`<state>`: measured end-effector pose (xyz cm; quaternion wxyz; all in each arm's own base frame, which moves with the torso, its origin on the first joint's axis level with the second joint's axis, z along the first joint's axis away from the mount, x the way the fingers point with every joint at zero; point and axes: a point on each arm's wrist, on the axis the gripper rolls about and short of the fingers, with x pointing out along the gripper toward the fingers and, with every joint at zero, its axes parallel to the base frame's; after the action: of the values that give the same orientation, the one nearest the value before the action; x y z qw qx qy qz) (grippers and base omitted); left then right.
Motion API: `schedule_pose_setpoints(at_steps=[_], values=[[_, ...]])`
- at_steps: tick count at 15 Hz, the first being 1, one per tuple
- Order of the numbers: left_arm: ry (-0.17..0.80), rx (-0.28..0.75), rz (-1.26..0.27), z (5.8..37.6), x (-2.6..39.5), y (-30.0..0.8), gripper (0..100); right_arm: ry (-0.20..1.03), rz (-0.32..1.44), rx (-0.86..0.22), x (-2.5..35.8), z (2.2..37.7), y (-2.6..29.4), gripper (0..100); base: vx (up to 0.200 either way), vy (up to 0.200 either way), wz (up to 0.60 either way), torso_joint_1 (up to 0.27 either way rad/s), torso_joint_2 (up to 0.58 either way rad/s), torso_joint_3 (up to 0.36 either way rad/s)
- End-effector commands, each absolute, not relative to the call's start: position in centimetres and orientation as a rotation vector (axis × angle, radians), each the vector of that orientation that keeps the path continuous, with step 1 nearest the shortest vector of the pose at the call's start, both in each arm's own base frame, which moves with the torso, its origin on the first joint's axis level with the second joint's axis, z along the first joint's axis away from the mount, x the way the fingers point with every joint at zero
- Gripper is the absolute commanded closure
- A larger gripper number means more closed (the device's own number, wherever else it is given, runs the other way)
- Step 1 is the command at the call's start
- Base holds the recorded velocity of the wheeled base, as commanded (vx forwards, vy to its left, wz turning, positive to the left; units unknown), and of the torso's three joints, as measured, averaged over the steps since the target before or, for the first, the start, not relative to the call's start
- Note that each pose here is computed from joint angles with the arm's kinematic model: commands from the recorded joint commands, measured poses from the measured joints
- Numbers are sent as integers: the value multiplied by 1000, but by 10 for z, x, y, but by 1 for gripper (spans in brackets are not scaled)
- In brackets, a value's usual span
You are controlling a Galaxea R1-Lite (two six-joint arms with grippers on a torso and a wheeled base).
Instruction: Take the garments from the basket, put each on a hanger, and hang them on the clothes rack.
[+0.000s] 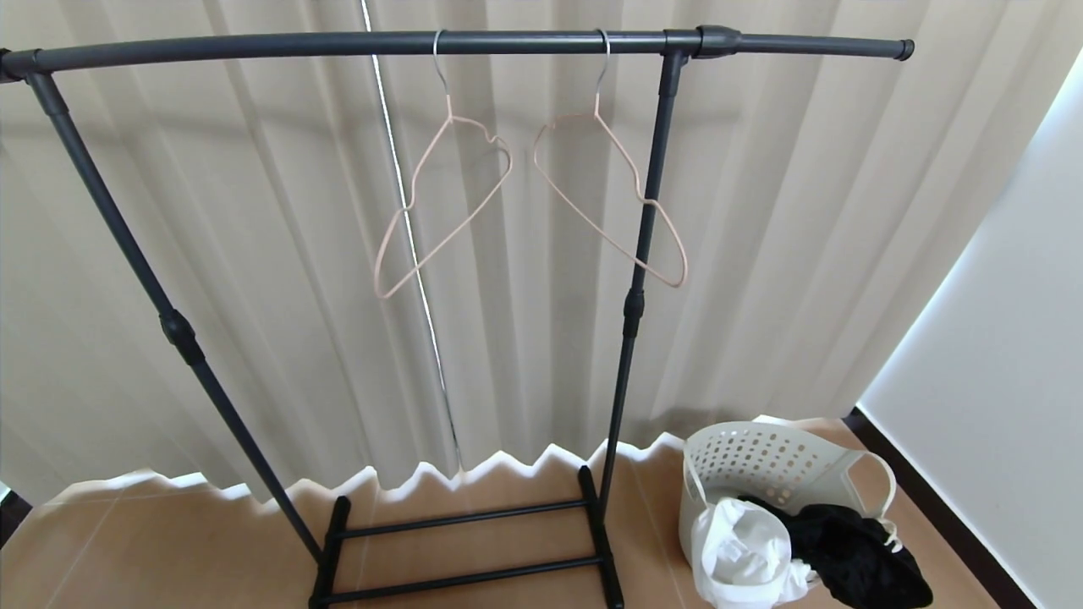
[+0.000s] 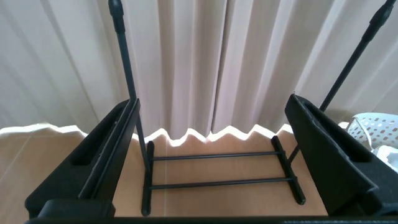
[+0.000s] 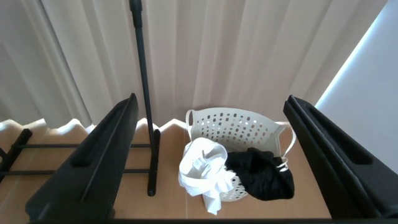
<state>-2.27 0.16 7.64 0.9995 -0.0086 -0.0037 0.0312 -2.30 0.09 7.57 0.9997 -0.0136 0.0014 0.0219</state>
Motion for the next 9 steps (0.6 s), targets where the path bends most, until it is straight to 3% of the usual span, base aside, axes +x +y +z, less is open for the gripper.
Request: schedule_pose_setpoints(at_steps=[1, 9], values=[[-8, -19, 63, 76, -23, 2, 0, 2, 45, -28, -23, 76, 1, 0, 0, 0, 0, -193, 520, 305], [-8, -19, 63, 76, -23, 2, 0, 2, 45, -26, -23, 76, 1, 0, 0, 0, 0, -162, 492, 327]])
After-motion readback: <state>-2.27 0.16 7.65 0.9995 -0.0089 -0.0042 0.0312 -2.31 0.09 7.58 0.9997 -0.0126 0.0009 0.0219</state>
